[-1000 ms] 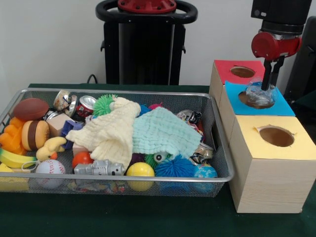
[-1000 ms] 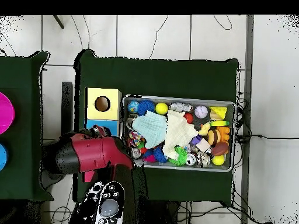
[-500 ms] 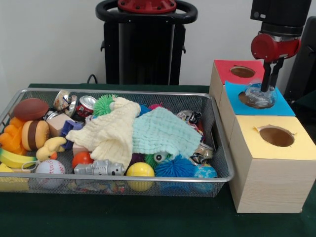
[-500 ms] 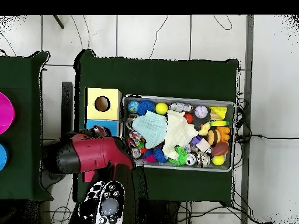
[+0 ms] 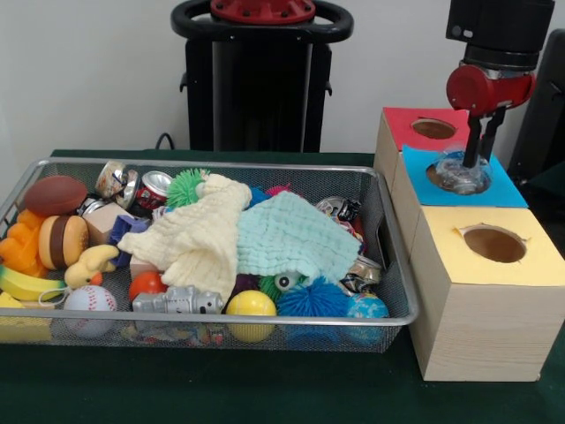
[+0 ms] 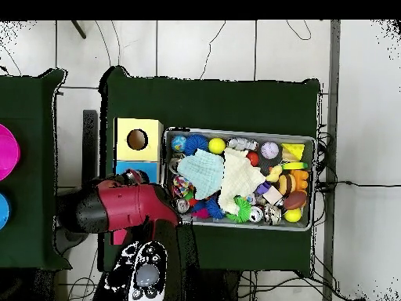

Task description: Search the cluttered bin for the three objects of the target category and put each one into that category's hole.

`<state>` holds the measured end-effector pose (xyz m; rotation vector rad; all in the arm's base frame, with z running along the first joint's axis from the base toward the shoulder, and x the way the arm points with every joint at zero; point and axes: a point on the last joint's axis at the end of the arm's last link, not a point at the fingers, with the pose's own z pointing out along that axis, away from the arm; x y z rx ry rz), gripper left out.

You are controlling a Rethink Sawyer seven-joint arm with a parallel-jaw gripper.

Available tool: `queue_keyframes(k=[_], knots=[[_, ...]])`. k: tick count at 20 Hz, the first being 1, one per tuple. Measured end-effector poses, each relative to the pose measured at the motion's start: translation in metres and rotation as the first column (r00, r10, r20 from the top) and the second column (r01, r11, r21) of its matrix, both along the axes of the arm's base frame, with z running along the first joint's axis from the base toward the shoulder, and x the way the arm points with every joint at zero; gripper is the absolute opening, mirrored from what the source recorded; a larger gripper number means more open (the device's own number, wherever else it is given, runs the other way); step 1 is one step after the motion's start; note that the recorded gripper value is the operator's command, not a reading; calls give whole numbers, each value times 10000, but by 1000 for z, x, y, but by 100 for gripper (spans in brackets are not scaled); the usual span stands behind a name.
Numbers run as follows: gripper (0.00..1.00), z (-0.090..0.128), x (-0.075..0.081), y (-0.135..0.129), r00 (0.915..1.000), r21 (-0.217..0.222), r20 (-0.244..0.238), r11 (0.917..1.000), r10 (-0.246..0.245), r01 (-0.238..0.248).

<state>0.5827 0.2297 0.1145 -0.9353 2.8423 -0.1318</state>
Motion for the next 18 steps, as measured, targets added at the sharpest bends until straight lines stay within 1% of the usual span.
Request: queue_keyframes(k=[10, 18], knots=[[100, 0, -1, 3, 10000, -2, -2, 10000, 61, -61], [100, 1, -8, 17, 9995, -43, 13, 9995, 302, -302]])
